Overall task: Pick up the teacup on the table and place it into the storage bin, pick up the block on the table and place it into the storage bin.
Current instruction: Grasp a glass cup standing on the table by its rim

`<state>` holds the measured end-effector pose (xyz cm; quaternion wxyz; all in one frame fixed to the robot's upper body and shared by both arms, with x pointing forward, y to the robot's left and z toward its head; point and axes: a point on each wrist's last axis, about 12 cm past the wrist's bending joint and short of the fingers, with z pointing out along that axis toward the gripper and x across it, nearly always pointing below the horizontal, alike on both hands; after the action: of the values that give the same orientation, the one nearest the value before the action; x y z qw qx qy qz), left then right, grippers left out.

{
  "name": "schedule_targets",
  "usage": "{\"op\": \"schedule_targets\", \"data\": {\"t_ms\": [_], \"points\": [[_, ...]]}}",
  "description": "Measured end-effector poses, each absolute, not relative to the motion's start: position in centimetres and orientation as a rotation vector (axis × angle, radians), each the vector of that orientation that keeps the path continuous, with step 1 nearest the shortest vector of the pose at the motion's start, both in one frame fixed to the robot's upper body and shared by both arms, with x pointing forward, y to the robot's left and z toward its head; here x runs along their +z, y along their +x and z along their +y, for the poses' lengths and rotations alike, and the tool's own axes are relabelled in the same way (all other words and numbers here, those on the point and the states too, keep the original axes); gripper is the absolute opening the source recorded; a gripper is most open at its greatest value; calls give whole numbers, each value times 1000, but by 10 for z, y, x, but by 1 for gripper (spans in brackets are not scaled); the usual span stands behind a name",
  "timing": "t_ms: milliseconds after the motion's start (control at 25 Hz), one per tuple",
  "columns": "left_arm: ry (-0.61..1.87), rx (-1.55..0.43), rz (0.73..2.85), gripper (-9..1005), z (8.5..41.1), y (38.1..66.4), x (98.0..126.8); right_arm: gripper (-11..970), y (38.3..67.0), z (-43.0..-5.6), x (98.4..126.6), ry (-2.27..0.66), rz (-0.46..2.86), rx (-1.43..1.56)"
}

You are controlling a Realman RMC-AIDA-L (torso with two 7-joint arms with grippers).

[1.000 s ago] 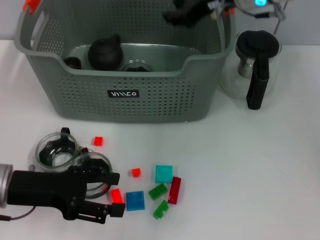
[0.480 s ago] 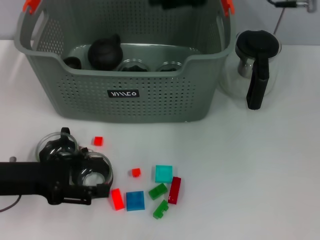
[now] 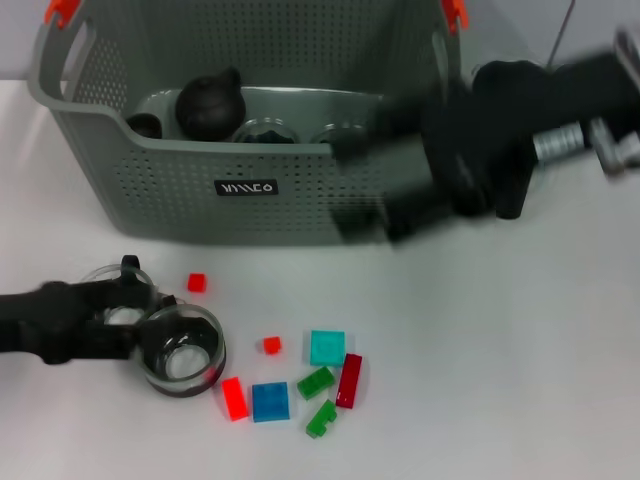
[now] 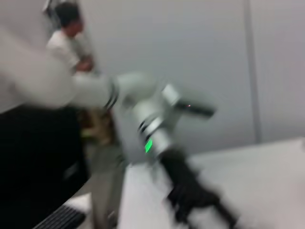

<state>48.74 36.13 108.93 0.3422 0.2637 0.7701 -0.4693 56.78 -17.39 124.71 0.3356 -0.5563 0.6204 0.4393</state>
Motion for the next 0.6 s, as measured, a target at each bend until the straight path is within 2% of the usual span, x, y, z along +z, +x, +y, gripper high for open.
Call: {"op": "schedule_targets", "data": {"t_ms": [200,320,600], "points": [[625,-1178,2078,905,384,493,1103,766,557,-182,1223,-1511,1744,1224],[505,-1117,2185,905,398,501,1109,766,557,-186,1208,-1511,1866,1216],[313,-991,2318,905,416,517,1118,766,562,-183,1191,-1548,1983,1153]]}}
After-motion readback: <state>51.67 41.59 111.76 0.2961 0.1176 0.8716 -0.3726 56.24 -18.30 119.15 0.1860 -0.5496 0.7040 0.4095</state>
